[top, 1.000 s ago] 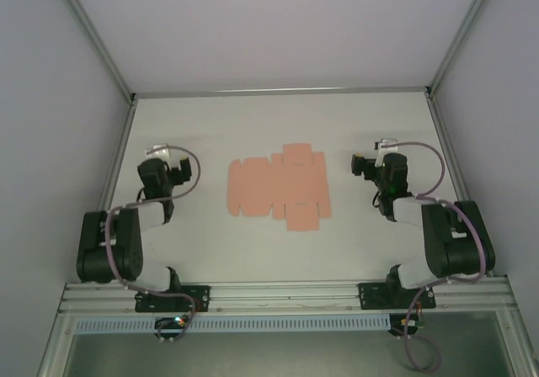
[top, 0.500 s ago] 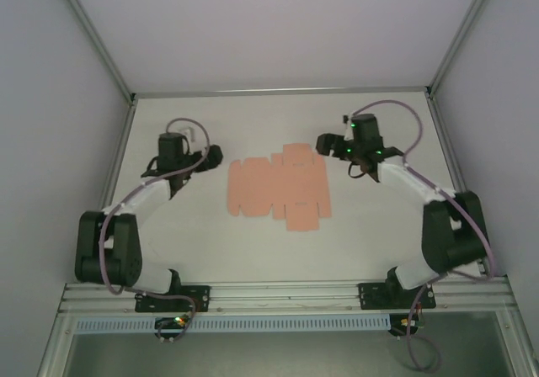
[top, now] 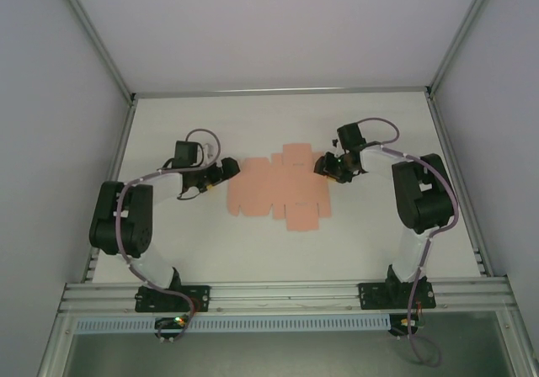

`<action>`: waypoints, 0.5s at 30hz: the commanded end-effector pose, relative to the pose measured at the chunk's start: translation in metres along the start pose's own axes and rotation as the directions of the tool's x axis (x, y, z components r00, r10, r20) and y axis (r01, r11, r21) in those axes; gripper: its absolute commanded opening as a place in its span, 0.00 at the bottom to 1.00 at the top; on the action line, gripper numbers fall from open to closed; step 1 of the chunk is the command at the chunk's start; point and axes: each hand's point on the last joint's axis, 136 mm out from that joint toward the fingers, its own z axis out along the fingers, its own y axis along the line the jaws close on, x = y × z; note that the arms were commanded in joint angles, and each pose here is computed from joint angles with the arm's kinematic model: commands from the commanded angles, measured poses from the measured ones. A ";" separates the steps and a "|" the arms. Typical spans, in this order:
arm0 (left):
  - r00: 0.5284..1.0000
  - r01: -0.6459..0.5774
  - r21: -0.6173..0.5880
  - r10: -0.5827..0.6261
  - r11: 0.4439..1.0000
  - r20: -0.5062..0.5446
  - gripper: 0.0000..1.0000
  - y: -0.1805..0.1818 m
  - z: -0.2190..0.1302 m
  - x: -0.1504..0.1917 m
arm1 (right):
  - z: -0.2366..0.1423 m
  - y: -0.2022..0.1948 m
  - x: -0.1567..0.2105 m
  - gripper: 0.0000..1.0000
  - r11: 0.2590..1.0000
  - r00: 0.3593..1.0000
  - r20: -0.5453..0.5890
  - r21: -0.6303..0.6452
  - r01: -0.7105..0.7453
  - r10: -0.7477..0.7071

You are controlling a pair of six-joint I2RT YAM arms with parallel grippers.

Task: Assemble paper box

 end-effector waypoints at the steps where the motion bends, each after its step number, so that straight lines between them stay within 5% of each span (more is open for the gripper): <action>1: 0.997 0.031 0.141 -0.021 0.990 -0.077 1.00 -0.024 0.010 0.013 | 0.016 -0.014 0.024 0.46 0.999 0.995 -0.088 0.021 -0.050 0.052; 15: 0.978 0.019 0.172 0.017 0.985 -0.209 1.00 -0.047 0.027 0.039 | 0.024 -0.024 0.040 0.40 0.997 0.991 -0.118 0.024 -0.067 0.069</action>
